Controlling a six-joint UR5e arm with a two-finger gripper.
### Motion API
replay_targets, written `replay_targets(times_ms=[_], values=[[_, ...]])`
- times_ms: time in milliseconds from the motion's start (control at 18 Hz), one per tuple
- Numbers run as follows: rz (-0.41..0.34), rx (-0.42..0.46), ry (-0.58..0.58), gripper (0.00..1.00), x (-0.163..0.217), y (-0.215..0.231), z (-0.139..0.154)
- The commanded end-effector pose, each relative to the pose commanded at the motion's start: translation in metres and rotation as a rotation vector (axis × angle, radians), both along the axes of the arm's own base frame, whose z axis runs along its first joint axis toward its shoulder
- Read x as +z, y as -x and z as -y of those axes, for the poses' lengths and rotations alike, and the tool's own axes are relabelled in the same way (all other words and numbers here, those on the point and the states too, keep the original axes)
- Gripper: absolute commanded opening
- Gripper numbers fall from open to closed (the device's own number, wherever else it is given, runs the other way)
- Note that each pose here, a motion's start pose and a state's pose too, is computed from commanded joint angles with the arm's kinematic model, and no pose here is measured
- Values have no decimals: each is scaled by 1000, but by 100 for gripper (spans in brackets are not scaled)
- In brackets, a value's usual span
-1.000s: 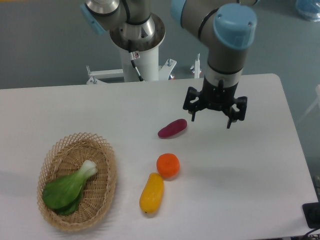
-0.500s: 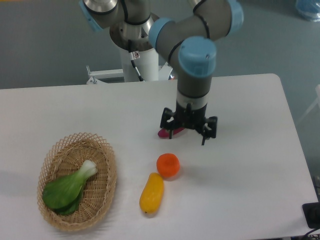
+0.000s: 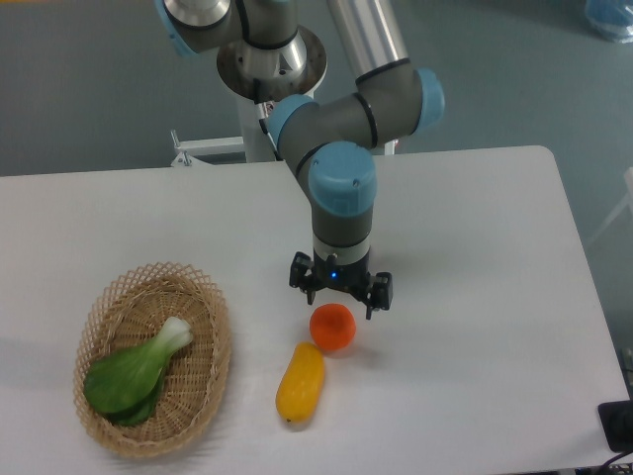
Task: Pick up the orange from the table
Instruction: 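Move the open gripper over the orange and lower it around it, then close the gripper fingers on the orange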
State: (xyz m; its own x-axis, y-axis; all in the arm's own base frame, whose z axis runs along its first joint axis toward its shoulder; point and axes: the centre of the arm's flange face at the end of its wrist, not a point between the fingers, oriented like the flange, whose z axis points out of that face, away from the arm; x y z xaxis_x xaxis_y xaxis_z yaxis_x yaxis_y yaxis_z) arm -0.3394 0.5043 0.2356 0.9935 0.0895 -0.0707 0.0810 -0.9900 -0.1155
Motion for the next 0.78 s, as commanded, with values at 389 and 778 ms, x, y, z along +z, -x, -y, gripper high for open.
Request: replay_targets(times_ms=[389, 778], values=[[32, 4, 25, 100, -24, -5, -4], [38, 21, 29, 100, -32, -3, -6]])
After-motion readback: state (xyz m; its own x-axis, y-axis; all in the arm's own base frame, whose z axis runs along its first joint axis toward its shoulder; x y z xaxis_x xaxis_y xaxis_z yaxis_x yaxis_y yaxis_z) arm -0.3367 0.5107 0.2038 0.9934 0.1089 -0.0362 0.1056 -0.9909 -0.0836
